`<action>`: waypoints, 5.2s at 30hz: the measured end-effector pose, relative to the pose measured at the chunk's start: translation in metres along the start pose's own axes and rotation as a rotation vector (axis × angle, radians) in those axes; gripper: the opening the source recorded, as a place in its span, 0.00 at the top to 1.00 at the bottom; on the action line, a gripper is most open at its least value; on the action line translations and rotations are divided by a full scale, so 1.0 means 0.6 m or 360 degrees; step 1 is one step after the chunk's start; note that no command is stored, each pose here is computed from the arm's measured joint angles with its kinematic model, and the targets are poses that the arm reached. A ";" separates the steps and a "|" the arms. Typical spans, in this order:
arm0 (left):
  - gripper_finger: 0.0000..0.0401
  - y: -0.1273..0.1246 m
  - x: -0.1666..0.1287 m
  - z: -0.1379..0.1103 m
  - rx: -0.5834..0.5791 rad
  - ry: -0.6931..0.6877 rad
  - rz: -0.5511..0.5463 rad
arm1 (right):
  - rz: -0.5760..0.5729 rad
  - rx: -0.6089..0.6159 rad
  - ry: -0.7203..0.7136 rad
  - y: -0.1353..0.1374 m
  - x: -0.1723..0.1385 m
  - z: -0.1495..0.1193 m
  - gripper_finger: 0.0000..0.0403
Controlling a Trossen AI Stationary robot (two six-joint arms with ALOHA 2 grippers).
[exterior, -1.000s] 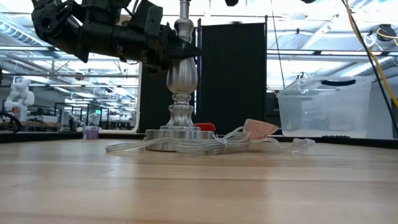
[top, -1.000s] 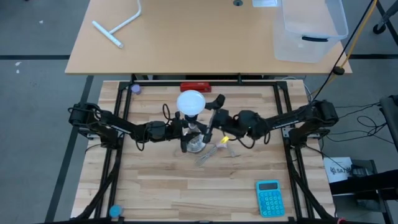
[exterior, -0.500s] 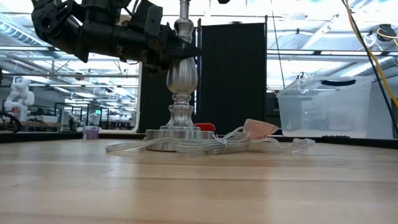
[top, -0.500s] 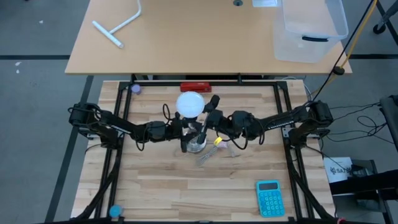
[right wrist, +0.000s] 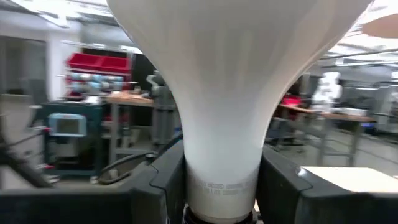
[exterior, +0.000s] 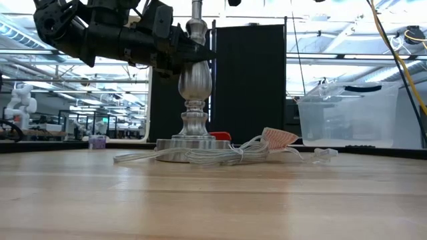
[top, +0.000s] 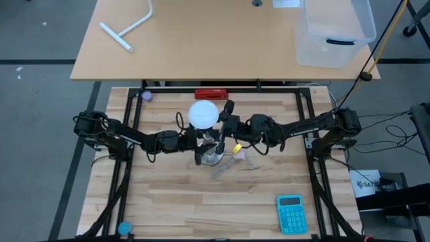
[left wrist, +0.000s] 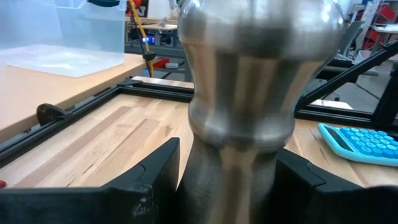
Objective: Screw lightbulb
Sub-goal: Remove the white lightbulb from the silver lamp
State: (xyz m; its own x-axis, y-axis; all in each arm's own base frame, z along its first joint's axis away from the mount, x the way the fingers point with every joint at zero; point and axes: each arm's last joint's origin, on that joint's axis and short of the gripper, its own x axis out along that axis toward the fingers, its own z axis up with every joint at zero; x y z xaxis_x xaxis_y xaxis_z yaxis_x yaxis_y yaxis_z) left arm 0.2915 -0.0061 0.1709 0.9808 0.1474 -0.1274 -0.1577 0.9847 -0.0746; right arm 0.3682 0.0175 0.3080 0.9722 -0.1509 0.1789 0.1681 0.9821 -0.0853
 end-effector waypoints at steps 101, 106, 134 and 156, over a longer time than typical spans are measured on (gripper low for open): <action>0.53 -0.005 0.000 0.002 -0.0001 -0.0008 -0.0140 | -0.0303 -0.0043 -0.0064 0.033 -0.026 -0.003 0.22; 0.53 -0.005 0.000 0.002 -0.0003 -0.0005 -0.0138 | -0.0290 -0.0094 -0.0078 0.038 -0.009 0.002 0.22; 0.53 -0.006 0.000 0.002 -0.0006 -0.0006 -0.0147 | 0.0132 -0.0005 0.0103 -0.017 -0.023 0.027 0.65; 0.53 -0.008 0.000 0.001 -0.0002 0.0004 -0.0246 | 0.0675 0.0176 0.0167 -0.099 -0.003 0.048 0.64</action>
State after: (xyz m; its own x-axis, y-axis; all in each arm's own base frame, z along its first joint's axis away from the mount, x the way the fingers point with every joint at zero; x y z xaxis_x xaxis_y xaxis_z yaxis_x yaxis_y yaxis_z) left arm 0.2920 -0.0109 0.1721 0.9931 -0.0064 -0.1170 -0.0047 0.9955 -0.0946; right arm 0.3519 -0.0372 0.3410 0.9637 0.2623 0.0497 -0.2615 0.9649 -0.0235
